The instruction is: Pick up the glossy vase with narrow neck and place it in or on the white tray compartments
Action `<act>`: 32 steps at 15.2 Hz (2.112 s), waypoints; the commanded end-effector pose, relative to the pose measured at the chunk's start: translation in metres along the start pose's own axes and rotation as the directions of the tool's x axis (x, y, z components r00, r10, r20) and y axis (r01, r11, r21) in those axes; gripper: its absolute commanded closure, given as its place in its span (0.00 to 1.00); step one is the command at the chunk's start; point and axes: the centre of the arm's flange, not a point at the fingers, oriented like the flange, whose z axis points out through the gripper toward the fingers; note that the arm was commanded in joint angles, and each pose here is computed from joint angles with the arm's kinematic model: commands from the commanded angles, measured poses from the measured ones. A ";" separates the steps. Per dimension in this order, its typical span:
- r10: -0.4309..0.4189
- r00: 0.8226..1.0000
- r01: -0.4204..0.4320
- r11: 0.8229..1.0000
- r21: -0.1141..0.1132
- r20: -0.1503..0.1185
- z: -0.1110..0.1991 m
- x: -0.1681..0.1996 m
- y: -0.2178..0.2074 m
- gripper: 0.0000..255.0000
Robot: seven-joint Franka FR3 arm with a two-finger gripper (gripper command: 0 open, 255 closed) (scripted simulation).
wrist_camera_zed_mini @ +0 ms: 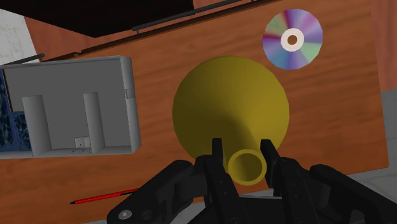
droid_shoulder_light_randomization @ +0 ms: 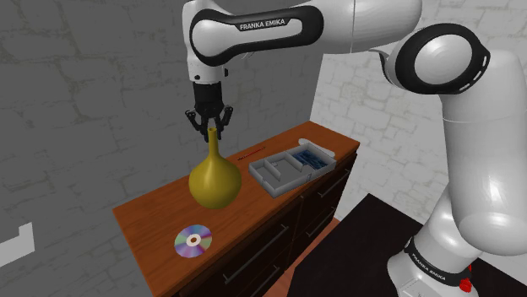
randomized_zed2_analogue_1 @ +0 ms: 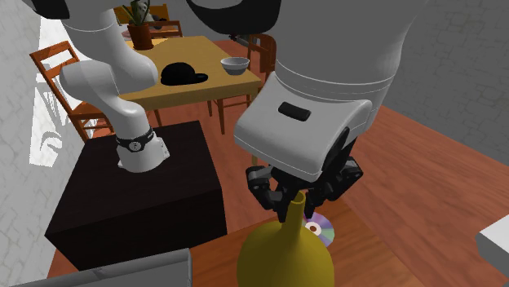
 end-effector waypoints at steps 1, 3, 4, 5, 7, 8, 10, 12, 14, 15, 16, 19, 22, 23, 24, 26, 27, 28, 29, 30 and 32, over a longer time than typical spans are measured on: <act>0.000 1.000 0.000 1.000 0.000 0.000 0.000 0.000 0.000 1.00; 0.000 1.000 0.000 1.000 0.000 0.000 0.000 0.000 0.000 1.00; 0.000 1.000 0.000 1.000 0.000 0.000 0.000 0.000 0.000 1.00; 0.000 1.000 0.000 1.000 0.000 0.000 0.000 0.000 0.000 1.00; 0.000 1.000 0.000 1.000 0.000 0.000 -0.005 -0.001 0.000 1.00; 0.000 1.000 0.000 1.000 0.000 0.000 -0.011 -0.001 0.000 1.00; 0.000 1.000 0.000 1.000 0.000 0.000 -0.021 -0.002 0.000 1.00; 0.000 1.000 0.000 1.000 0.000 0.000 -0.031 -0.003 0.000 1.00; 0.000 1.000 0.000 1.000 0.000 0.000 -0.042 -0.005 0.000 1.00; 0.000 1.000 0.000 1.000 0.000 0.000 -0.047 -0.005 0.000 1.00; 0.000 1.000 0.000 1.000 0.000 0.000 -0.052 -0.006 0.000 1.00; 0.000 1.000 0.000 1.000 0.000 0.000 -0.068 -0.008 0.000 1.00; 0.000 1.000 0.000 1.000 0.000 0.000 -0.084 -0.009 0.000 1.00; 0.000 1.000 0.000 1.000 0.000 0.000 -0.089 -0.010 0.000 1.00; 0.000 1.000 0.000 1.000 0.000 0.000 -0.094 -0.011 0.000 1.00; 0.000 1.000 0.000 1.000 0.000 0.000 -0.105 -0.012 0.000 1.00; 0.000 1.000 0.000 1.000 0.000 0.000 -0.110 -0.012 0.000 1.00; 0.000 1.000 0.000 1.000 0.000 0.000 -0.115 -0.013 0.000 1.00; 0.000 1.000 0.000 1.000 0.000 0.000 -0.120 -0.013 0.000 1.00; 0.000 1.000 0.000 1.000 0.000 0.000 -0.124 -0.013 0.012 1.00; 0.000 1.000 0.000 1.000 0.000 0.000 -0.133 -0.014 0.037 1.00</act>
